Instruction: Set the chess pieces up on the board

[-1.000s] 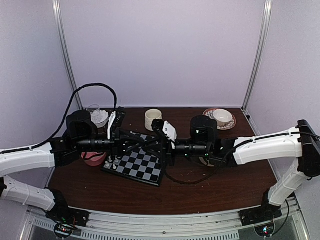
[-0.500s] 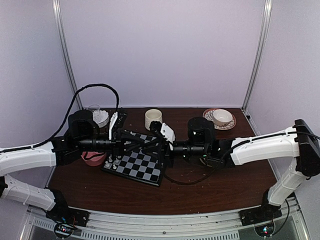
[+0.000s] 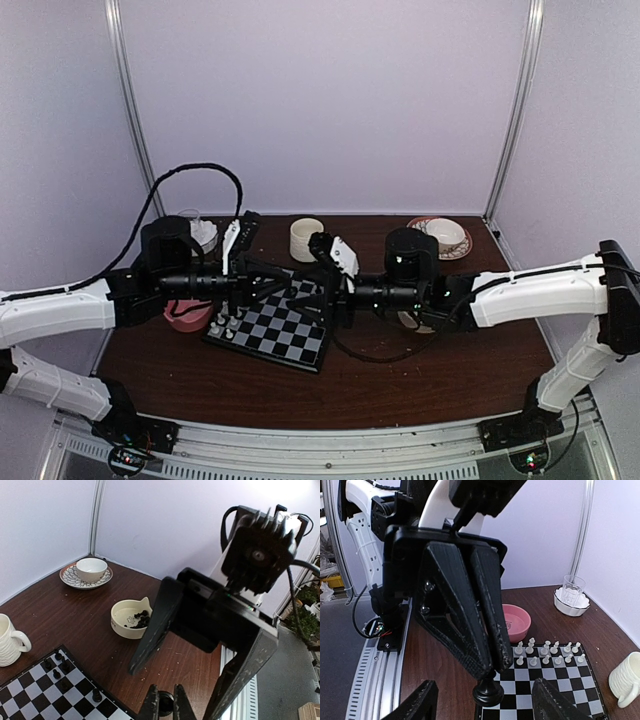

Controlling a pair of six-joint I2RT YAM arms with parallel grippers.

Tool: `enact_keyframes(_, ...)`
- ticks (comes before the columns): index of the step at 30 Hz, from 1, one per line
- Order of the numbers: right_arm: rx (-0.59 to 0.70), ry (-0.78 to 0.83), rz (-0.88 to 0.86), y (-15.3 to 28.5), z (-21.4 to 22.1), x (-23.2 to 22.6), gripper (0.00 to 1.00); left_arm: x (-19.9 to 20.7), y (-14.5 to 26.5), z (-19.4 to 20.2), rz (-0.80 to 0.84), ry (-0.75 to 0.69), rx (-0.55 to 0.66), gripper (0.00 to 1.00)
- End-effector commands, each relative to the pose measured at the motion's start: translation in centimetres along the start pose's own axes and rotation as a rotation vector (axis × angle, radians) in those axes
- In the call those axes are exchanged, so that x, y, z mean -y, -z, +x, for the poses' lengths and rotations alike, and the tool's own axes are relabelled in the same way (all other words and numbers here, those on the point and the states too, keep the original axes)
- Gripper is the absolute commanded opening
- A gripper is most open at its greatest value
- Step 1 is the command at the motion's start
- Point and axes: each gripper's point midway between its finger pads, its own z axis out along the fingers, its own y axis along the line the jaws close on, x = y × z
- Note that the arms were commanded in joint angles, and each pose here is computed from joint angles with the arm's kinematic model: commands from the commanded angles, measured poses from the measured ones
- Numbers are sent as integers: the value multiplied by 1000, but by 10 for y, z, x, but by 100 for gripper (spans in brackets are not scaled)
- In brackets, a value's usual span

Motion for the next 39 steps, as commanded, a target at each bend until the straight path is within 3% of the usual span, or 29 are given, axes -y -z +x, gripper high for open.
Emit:
enact_keyframes(1, 11, -28, 73, 34, -19, 19, 70, -15, -13, -15, -59, -23, 3, 0)
enact_keyframes(6, -12, -89, 175, 77, -1, 48, 72, -33, -33, -12, -92, -13, -30, 0)
enact_keyframes(11, -24, -237, 410, 117, 34, 93, 72, -61, -61, -3, -154, -22, -77, 0)
enact_keyframes(18, 6, -231, 549, 136, 59, 110, 71, -104, -101, 21, -238, -57, -131, 0)
enact_keyframes(29, 54, -211, 618, 154, 60, 114, 69, -148, -149, 68, -252, -10, -201, 0)
enact_keyframes(39, 53, -213, 613, 152, 63, 113, 68, -166, -150, 95, -301, -39, -274, 0)
